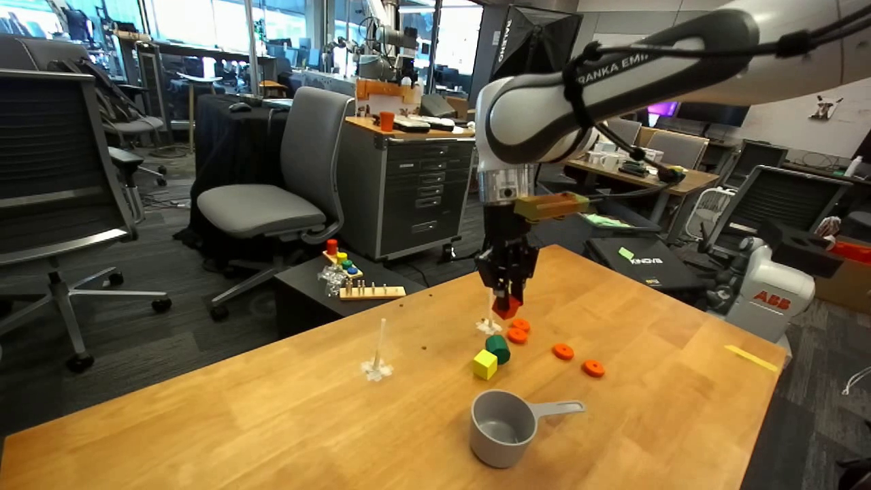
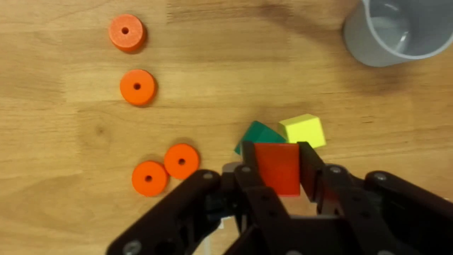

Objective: Put the orange, green and yellow blocks in the gray pot respectively

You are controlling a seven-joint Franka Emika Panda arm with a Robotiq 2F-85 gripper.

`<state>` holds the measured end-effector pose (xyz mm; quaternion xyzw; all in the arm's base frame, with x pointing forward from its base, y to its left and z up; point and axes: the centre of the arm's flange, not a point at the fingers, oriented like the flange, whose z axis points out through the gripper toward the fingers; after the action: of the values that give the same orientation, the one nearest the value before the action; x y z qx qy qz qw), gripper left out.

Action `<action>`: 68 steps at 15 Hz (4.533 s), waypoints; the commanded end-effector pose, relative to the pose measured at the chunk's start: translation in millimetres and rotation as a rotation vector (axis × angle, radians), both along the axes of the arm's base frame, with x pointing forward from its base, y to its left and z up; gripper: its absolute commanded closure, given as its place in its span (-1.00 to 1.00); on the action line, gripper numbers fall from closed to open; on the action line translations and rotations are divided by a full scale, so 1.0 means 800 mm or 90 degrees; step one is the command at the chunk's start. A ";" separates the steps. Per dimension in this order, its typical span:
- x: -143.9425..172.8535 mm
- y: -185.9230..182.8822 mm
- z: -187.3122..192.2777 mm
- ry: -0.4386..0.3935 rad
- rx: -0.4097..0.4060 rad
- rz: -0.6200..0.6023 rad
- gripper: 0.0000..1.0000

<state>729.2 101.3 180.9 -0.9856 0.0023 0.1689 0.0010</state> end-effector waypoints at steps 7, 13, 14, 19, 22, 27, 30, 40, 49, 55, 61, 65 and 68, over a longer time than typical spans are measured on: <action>-0.053 0.079 0.058 0.046 0.155 0.010 0.83; -0.091 0.109 -0.006 0.141 0.184 0.001 0.83; -0.096 0.111 -0.011 0.150 0.183 -0.001 0.83; -0.110 0.114 -0.020 0.180 0.182 0.008 -0.20; -0.112 0.105 -0.020 0.184 0.169 0.003 -0.64; -0.093 0.061 -0.004 0.134 0.063 0.029 -1.00; -0.075 0.031 0.005 0.123 -0.008 0.056 -1.00; -0.032 0.009 -0.011 0.065 -0.099 0.085 -1.00; -0.026 0.038 -0.013 -0.009 -0.039 0.077 -1.00; -0.011 0.042 -0.042 -0.024 -0.031 0.070 -1.00; -0.006 0.045 -0.074 -0.015 -0.040 0.059 -1.00; -0.004 0.034 -0.078 -0.016 -0.035 0.036 -1.00; -0.005 0.028 -0.076 -0.026 -0.032 0.003 -1.00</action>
<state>715.7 126.2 115.6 -0.9857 -0.0268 0.1625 -0.0350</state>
